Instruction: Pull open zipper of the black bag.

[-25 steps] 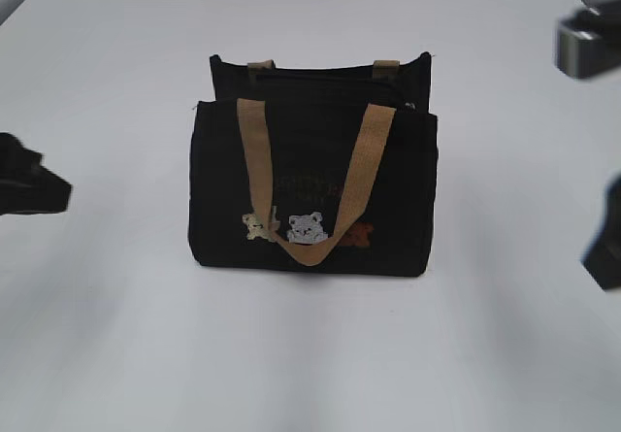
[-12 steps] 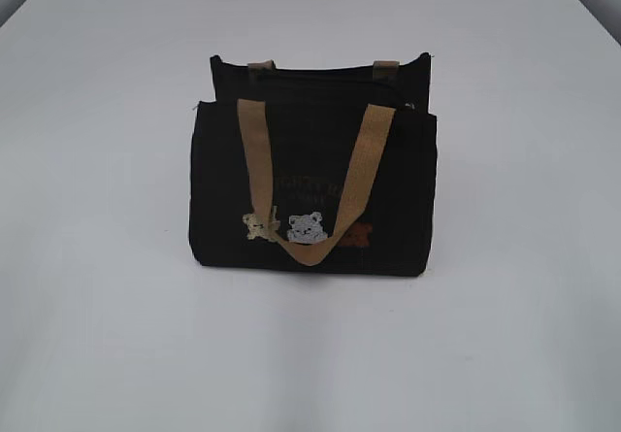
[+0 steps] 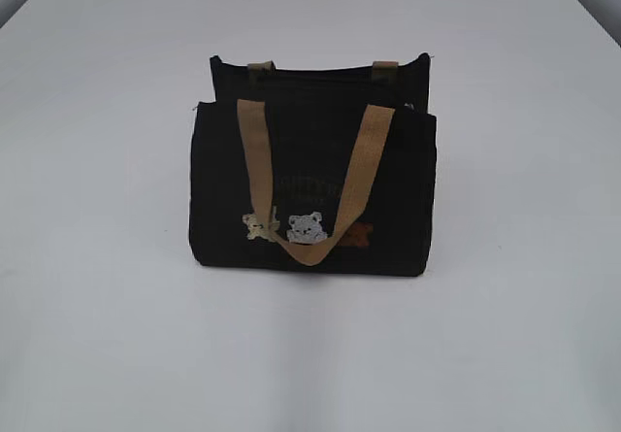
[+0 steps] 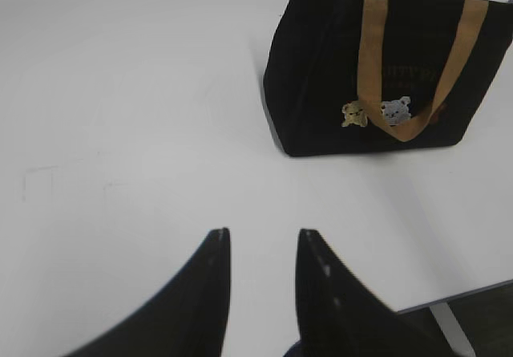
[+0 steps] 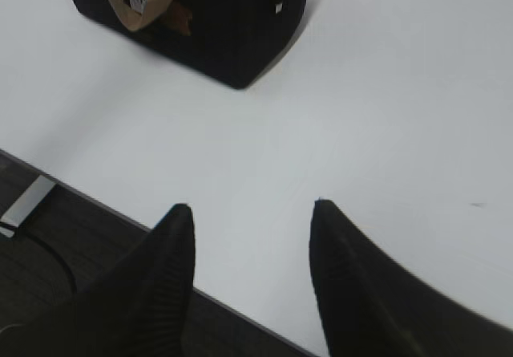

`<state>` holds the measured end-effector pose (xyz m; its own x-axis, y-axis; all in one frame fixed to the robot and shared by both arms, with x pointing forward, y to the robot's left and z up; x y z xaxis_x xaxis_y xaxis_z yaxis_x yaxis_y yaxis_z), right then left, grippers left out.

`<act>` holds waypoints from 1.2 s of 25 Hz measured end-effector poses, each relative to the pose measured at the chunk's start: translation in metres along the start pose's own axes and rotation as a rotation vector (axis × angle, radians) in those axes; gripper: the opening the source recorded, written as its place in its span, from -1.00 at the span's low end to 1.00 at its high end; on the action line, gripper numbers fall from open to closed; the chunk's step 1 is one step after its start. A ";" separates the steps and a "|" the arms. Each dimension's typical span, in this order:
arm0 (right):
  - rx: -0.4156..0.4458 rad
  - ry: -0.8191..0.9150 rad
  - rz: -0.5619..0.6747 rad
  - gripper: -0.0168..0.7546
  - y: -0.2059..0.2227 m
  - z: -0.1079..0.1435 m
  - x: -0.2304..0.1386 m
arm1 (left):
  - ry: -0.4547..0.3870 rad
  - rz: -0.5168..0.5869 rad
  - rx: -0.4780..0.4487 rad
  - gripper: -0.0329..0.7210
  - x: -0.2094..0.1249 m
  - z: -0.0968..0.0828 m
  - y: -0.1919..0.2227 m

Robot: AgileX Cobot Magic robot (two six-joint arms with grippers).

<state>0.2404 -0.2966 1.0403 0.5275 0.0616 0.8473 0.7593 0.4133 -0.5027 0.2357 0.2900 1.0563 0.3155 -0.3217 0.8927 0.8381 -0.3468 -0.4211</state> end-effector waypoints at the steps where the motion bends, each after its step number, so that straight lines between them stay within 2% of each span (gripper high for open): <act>1: 0.000 0.000 -0.004 0.01 -0.001 0.000 0.000 | -0.001 -0.002 0.000 -0.34 0.000 0.000 0.000; 11: -0.012 0.011 -0.009 -0.01 0.000 0.000 0.000 | -0.003 -0.005 0.006 -0.34 0.000 0.000 -0.001; 13: -0.084 0.061 -0.024 -0.01 0.000 0.001 0.000 | -0.023 0.003 0.049 -0.34 0.000 0.000 0.000; 17: -0.320 0.203 -0.073 -0.01 0.001 0.000 0.000 | -0.087 0.027 0.186 -0.34 0.001 0.000 0.001; 19: -0.364 0.229 -0.083 -0.01 0.001 0.000 0.001 | -0.087 0.027 0.189 -0.34 0.001 0.000 0.001; 30: -0.364 0.235 -0.084 -0.01 0.001 0.000 0.001 | -0.080 0.025 0.174 -0.34 0.001 0.000 0.001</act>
<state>0.2413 -0.2958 1.0403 0.4987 -0.1845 0.8469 0.8658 0.0587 -0.4970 0.2369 0.2896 1.0564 0.3655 -0.2545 0.8953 0.8917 -0.1802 -0.4152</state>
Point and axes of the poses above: a point on each arm's last joint axis where the gripper is mounted, y pointing out along that axis toward the gripper, z along the wrist's bending axis when the last joint is at zero, x = y × z, the point moved 1 cm from there along y, pointing out along that axis toward the gripper, and after that the axes turned 13 degrees about y, right-handed, at the moved point
